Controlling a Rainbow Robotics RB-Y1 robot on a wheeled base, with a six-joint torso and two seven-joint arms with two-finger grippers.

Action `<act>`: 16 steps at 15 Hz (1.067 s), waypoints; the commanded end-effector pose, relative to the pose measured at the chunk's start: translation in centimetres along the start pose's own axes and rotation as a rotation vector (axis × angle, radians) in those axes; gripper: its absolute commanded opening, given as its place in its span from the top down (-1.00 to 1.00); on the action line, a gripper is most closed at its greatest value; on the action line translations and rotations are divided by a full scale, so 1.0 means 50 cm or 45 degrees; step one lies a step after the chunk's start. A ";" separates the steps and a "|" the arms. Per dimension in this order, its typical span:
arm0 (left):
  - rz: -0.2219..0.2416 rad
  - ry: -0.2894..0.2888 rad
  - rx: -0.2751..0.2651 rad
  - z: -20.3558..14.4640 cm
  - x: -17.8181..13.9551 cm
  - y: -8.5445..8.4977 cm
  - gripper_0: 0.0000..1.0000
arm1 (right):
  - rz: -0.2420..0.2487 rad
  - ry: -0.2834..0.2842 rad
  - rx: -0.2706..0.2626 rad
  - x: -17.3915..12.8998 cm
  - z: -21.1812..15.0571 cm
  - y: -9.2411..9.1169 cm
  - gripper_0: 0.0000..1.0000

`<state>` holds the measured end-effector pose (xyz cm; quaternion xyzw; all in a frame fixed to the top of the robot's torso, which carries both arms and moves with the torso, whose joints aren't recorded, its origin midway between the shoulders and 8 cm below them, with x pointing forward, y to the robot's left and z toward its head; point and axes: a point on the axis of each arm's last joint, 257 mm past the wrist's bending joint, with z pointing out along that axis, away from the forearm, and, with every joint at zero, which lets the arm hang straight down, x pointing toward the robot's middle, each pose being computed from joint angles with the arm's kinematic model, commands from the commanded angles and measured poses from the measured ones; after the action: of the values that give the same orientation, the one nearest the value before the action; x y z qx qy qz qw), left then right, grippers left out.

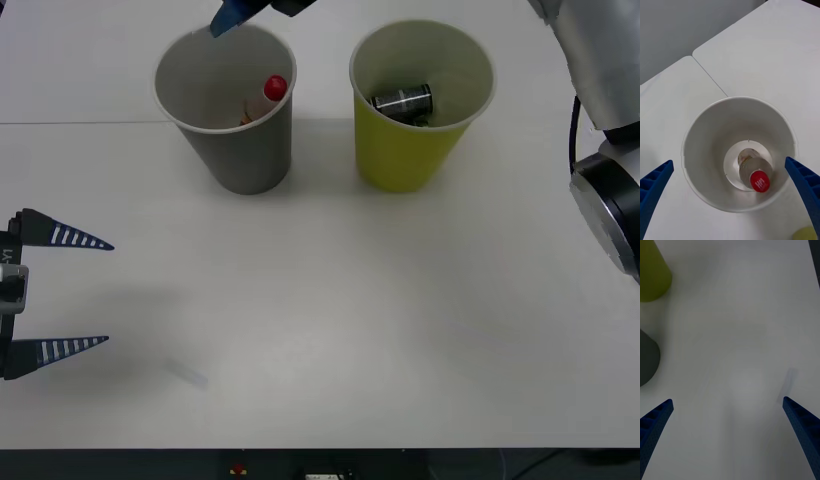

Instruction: Put the can into the green bin and the plastic bottle into the gray bin

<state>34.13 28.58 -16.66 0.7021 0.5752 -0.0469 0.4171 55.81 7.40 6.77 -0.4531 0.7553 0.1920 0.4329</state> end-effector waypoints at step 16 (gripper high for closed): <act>0.000 0.000 0.000 0.000 0.000 0.000 -1.00 | -0.275 -0.051 -0.035 0.352 -0.326 0.020 -1.00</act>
<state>34.13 28.58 -16.66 0.7022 0.5751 -0.0469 0.4171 43.96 -11.59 1.60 -0.5334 0.6911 0.1683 0.4578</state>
